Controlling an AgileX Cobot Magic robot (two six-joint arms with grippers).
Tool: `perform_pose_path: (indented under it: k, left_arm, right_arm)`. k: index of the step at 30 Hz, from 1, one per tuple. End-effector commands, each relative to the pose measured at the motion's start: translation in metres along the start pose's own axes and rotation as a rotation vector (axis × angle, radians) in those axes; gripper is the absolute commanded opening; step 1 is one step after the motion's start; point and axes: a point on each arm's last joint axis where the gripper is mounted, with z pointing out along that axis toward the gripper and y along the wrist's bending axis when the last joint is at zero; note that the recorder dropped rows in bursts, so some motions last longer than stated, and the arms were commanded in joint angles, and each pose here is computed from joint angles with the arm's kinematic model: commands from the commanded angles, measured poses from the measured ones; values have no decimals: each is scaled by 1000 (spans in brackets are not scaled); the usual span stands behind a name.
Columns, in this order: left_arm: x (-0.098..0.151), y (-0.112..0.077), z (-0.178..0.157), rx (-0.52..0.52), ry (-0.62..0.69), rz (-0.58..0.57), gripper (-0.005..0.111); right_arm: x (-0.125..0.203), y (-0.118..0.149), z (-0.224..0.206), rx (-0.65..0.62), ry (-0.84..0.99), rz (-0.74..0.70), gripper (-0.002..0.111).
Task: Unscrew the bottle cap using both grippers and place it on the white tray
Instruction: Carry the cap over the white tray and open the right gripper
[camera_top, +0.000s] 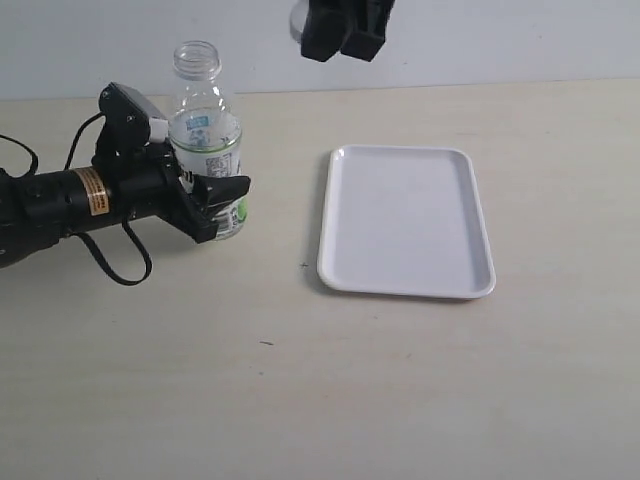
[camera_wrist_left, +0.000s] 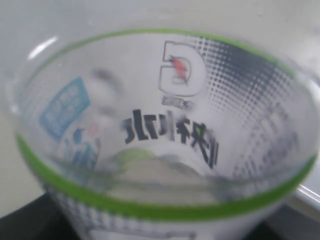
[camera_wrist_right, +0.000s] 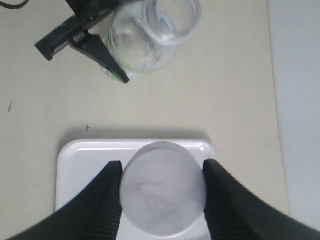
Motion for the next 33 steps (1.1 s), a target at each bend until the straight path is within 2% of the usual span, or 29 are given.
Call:
perform_pose_path:
  k: [1,7,12,17,22,33]
  left_arm:
    - [-10,8,-1,-78,-82,-39,0]
    - [-11,13,-2,-129,-99,-78,0]
    - [-9,18,-2,-181,-102,-97,0]
    - [2,20,1,-207,-88,-139,0]
    - [4,19,2,-203,-95,-135,0]
    - [7,19,2,-205,-67,-139,0]
  right_arm:
    - [25,-18,-3,10,9,258,0]
    - [47,-35,20,-67,-26,595,0]
    - [59,-40,66,-111,59,759,0]
    - [72,-44,116,-107,121,843,0]
    - [90,-44,157,-82,227,875,0]
    - [108,-34,210,-124,305,903,0]
